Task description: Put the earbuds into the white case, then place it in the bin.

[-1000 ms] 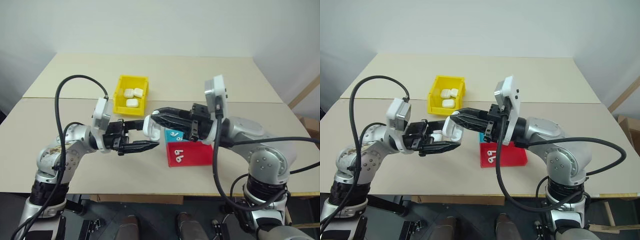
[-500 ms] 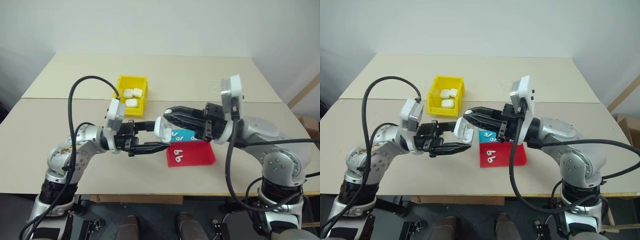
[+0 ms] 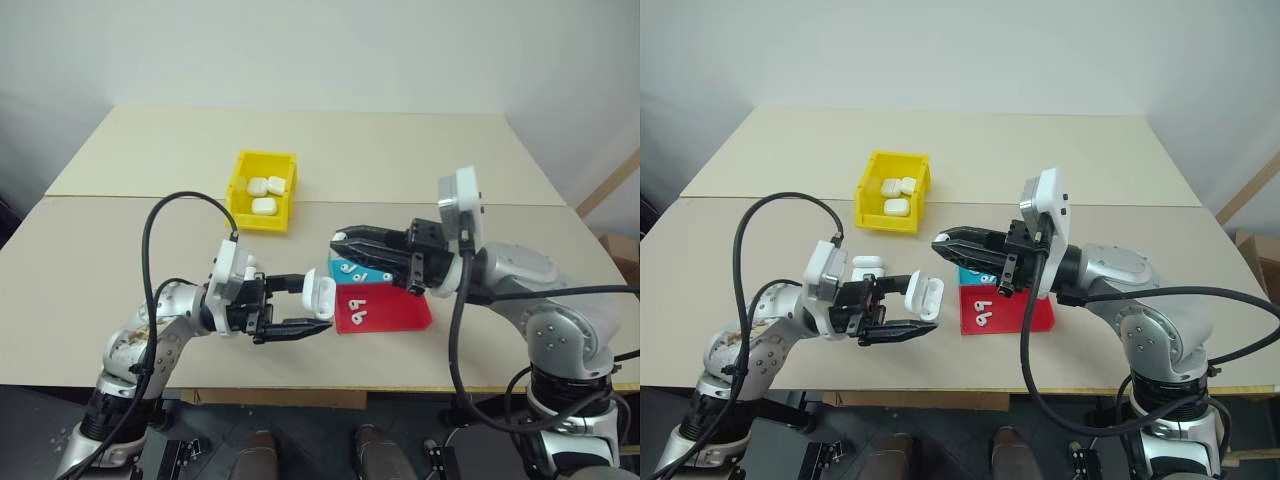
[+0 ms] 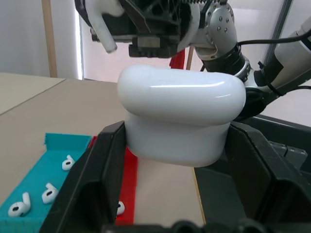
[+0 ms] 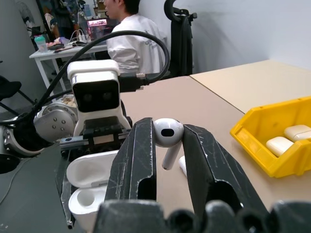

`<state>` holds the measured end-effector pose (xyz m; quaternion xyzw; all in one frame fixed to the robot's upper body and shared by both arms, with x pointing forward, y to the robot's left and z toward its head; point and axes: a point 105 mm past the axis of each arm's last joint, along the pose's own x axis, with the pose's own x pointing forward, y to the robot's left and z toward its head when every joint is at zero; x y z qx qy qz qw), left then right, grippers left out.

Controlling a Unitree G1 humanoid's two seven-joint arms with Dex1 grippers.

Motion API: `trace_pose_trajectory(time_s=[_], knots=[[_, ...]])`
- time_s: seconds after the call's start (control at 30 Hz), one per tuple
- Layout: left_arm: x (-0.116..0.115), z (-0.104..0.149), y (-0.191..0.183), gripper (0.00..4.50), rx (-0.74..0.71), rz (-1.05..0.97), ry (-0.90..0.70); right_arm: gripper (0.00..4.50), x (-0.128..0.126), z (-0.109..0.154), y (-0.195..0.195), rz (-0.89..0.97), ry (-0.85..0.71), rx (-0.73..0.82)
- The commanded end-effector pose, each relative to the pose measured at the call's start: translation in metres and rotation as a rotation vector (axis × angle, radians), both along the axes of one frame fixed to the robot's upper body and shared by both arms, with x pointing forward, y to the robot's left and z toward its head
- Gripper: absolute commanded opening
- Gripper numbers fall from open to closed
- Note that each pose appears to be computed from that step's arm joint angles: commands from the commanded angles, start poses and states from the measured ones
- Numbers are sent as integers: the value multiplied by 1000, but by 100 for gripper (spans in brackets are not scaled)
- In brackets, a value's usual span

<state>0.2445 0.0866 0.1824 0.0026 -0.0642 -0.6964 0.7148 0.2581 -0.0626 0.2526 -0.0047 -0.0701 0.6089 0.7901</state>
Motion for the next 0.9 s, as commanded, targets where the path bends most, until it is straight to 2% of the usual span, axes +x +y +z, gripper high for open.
trace_pose_trajectory(time_s=[0.03, 0.2, 0.43, 0.5, 0.63, 0.9], knots=[[-5, 3, 0, 279, -9, -18, -57, 63, -8, 8, 2, 29, -62, 10], [-1, 14, -6, 279, -10, -15, -73, 63, -17, 4, 4, 76, -70, -10], [-3, 16, -7, 279, -8, -12, -80, 63, -19, -10, 9, 87, -87, -67], [-3, 17, -7, 279, -12, -12, -75, 63, -18, -10, 10, 81, -94, -62], [7, 38, -3, 279, -25, -11, -77, 63, -17, -7, 9, 70, -107, -48], [8, 48, -6, 279, -24, -27, -74, 63, -18, -3, 8, 65, -122, -38]])
